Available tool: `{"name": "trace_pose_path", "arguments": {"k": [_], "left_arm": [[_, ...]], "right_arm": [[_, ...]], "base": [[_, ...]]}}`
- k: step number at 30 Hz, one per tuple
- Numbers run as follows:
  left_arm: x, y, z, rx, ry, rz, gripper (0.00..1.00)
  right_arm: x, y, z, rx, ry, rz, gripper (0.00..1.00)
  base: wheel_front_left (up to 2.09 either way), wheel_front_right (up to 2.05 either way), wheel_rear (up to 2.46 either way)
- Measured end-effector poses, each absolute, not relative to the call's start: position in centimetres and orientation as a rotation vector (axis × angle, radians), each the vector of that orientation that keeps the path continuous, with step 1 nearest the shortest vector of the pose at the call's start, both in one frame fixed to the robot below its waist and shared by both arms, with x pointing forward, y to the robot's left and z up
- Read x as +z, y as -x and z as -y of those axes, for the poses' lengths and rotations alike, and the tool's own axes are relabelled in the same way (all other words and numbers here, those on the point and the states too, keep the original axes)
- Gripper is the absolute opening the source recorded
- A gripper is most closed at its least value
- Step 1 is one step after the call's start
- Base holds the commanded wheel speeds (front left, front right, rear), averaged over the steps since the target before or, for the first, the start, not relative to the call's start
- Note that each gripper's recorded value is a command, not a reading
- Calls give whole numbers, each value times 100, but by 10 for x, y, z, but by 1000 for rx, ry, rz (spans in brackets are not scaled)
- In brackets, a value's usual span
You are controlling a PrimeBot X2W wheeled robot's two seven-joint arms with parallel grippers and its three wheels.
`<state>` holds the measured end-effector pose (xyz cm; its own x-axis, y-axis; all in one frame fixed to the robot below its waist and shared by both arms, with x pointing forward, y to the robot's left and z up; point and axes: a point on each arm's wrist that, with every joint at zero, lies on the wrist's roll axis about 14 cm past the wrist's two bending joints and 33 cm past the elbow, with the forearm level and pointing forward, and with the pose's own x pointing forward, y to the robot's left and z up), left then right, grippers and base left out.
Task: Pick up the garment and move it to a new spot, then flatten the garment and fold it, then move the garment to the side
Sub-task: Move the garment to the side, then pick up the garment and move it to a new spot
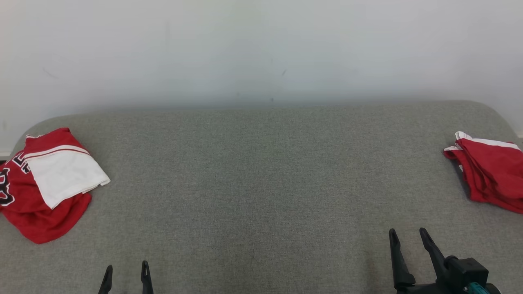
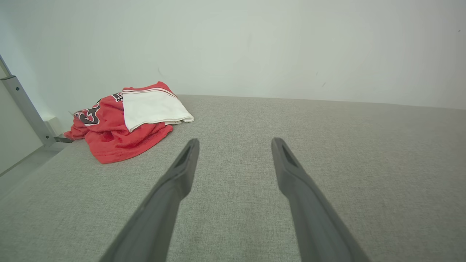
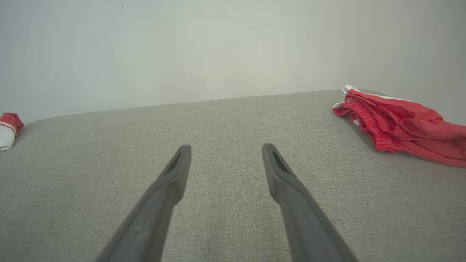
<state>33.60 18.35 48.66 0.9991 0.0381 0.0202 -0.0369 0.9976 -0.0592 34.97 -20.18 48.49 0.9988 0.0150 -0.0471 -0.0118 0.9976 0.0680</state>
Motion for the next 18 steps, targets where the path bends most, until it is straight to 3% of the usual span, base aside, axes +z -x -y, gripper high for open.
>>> {"name": "trace_pose_path", "arguments": {"k": [18], "left_arm": [[482,-336,-182,32,63,6,100]], "right_arm": [[477,-353,197,16,-83,-62,100]], "base": [[0,0,0]]}}
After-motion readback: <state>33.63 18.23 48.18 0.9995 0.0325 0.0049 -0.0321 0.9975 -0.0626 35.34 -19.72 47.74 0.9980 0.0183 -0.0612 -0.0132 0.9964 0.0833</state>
